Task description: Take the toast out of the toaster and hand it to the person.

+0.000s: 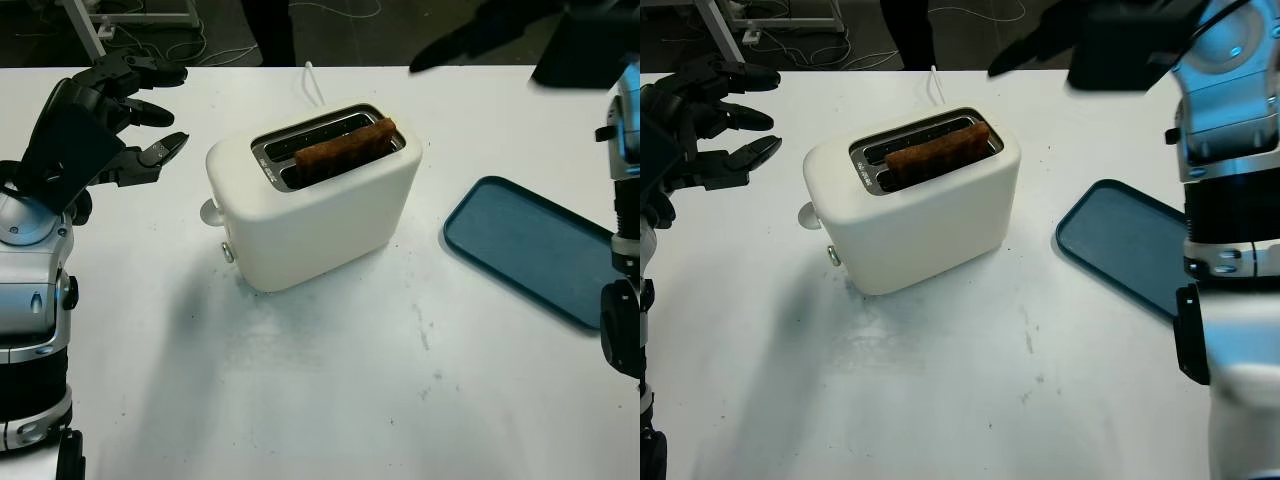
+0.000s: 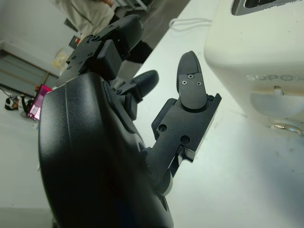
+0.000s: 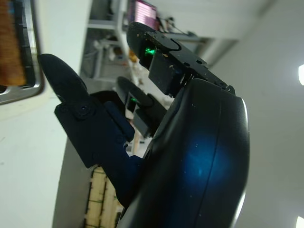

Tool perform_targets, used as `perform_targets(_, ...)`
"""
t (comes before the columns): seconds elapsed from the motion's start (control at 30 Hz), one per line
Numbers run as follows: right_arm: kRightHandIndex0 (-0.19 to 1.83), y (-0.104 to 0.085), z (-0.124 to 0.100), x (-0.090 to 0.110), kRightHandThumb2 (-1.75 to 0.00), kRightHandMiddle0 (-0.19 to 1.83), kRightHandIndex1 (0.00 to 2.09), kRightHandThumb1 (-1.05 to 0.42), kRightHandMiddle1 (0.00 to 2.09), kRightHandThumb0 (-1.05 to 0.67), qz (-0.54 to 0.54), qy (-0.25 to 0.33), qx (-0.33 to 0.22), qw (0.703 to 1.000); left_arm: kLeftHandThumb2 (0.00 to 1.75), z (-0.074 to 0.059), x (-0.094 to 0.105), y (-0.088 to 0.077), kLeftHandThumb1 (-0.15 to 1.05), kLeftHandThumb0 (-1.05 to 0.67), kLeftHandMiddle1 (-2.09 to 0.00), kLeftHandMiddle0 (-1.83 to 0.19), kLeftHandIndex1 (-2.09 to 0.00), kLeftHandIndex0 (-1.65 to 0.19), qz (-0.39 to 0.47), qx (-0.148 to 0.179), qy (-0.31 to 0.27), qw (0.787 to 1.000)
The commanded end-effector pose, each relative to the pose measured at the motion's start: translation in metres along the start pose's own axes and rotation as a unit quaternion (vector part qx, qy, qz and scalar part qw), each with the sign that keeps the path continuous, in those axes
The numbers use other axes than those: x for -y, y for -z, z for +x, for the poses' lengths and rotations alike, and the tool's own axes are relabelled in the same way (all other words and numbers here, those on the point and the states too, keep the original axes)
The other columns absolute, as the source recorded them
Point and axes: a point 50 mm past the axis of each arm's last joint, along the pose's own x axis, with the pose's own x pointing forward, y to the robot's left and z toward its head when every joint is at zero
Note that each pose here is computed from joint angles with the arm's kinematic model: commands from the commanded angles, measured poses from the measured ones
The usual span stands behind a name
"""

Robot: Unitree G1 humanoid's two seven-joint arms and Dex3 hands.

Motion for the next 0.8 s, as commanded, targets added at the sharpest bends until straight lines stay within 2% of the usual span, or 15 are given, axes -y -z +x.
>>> perform_targets(0.0, 1.03, -0.013, 0.005, 0.0, 0.0, 0.96, 0.12, -0.45, 0.08, -0.62, -0.036, -0.021, 0.02, 0.999, 0.63, -0.001, -0.001, -0.002, 0.62, -0.08, -1.06, -0.21, -0.65, -0.33, 0.001, 0.003, -0.002, 1.0)
perform_targets(0.13, 1.03, -0.025, 0.013, -0.013, 0.0, 1.02, 0.12, -0.41, 0.09, -0.62, -0.042, -0.06, 0.034, 0.997, 0.62, -0.001, -0.002, -0.001, 0.62, -0.09, -1.06, -0.24, -0.65, -0.34, 0.0, 0.008, -0.002, 1.0)
perform_targets(0.27, 1.11, -0.025, 0.019, -0.031, 0.0, 1.09, 0.2, -0.37, 0.11, -0.69, -0.039, -0.055, 0.078, 0.995, 0.61, -0.001, -0.002, -0.003, 0.63, -0.09, -1.05, -0.23, -0.65, -0.34, 0.002, 0.006, -0.004, 1.0)
perform_targets(0.37, 1.12, -0.024, 0.021, -0.037, 0.0, 1.11, 0.24, -0.38, 0.1, -0.77, -0.042, -0.059, 0.085, 0.994, 0.61, -0.002, -0.002, -0.002, 0.63, -0.08, -1.04, -0.23, -0.65, -0.34, 0.0, 0.006, -0.004, 1.0)
perform_targets(0.67, 1.02, -0.016, 0.022, -0.047, 0.0, 1.1, 0.38, -0.38, 0.09, -0.65, -0.039, -0.058, 0.078, 0.994, 0.6, -0.002, -0.002, 0.0, 0.63, -0.11, -1.03, -0.25, -0.65, -0.35, 0.003, 0.006, -0.004, 1.0)
perform_targets(0.77, 0.88, -0.014, 0.021, -0.05, 0.0, 1.09, 0.59, -0.38, 0.07, -0.58, -0.041, -0.061, 0.074, 0.995, 0.6, -0.002, -0.002, 0.0, 0.63, -0.11, -1.03, -0.26, -0.65, -0.35, -0.001, 0.005, -0.003, 1.0)
